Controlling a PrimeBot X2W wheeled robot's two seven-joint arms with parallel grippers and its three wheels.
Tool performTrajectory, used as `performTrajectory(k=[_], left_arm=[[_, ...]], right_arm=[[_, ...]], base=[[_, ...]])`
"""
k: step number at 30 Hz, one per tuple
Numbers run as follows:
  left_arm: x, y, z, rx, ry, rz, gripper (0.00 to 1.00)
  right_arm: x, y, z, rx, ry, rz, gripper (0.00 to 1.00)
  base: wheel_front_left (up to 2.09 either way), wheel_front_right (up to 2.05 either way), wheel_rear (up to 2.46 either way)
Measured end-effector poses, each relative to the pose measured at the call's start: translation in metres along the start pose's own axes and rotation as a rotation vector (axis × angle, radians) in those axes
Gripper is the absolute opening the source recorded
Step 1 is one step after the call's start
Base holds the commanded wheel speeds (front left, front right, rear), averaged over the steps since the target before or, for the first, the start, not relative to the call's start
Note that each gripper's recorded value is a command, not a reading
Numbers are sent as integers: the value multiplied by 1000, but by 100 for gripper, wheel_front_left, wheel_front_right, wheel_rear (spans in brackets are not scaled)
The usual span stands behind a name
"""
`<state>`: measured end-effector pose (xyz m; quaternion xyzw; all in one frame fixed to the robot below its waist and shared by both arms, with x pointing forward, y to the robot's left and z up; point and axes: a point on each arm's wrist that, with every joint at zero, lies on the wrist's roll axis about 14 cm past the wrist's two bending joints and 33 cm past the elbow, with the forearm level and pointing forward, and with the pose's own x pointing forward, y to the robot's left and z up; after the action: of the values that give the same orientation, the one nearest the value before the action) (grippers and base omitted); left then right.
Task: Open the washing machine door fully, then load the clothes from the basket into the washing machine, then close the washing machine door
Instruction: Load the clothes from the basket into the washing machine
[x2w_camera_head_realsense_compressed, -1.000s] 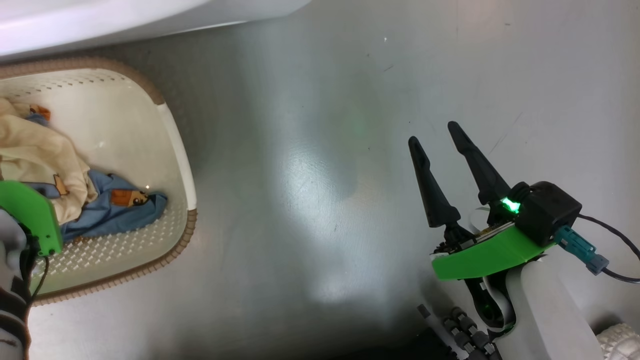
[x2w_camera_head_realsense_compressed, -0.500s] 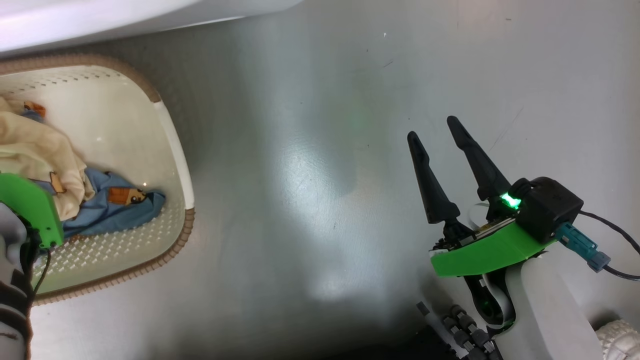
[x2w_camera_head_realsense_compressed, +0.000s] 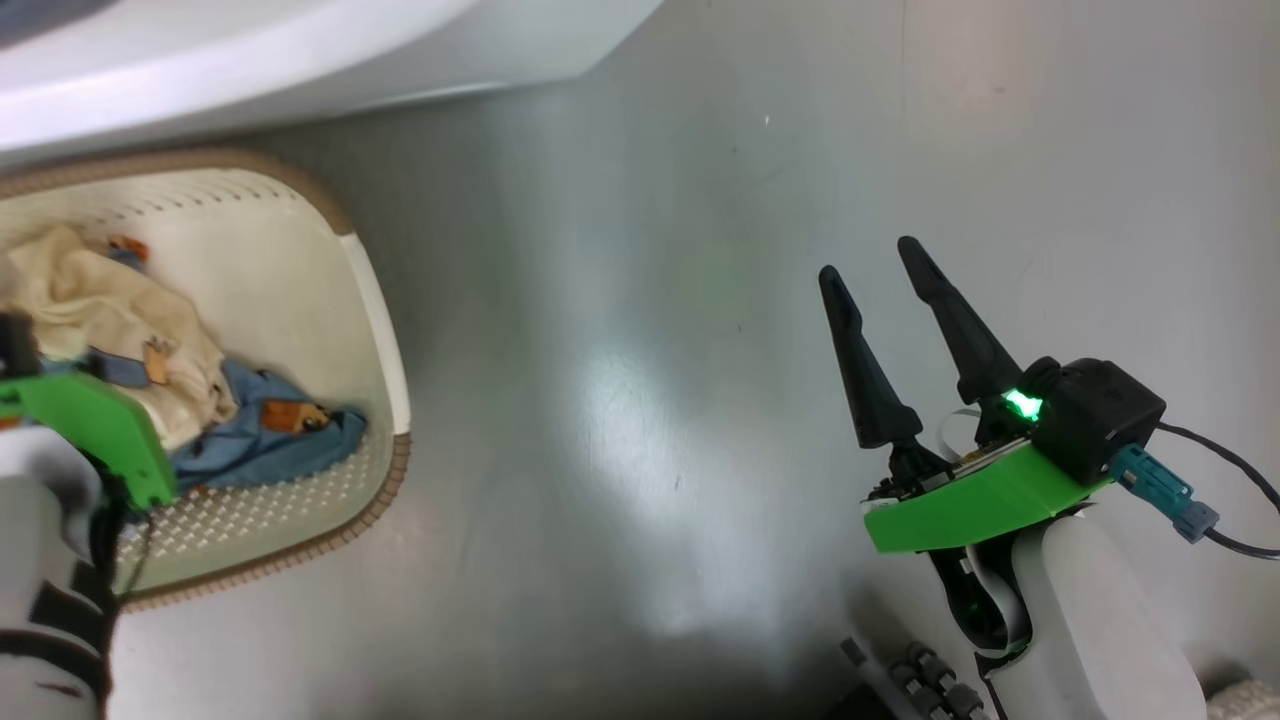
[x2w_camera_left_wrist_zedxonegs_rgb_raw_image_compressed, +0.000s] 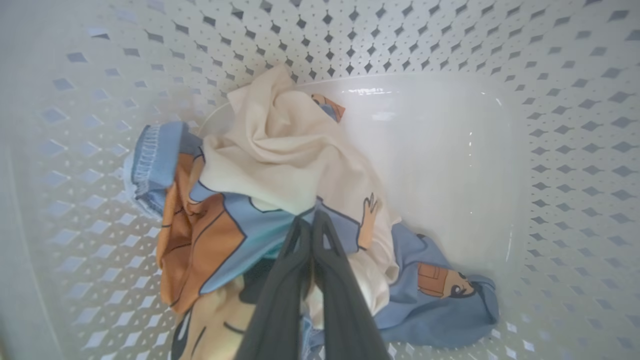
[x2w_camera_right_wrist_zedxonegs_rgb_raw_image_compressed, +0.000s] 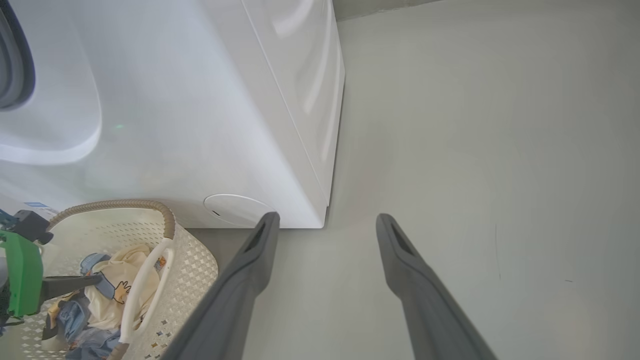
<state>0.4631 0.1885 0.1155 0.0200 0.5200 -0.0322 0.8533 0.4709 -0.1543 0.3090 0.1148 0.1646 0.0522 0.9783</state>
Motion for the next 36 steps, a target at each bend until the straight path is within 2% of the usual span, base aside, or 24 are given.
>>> performTrajectory(k=[22,36], left_arm=[[-98,-27,36,-148,-321,-71,0],[-190,-12,77,-224,-641,-47,0]], right_arm=[[-29,29,69,-31,-140,72,100],[-62,47,95,-48,-195,112,100]], base=[[0,0,0],[0,0,0]])
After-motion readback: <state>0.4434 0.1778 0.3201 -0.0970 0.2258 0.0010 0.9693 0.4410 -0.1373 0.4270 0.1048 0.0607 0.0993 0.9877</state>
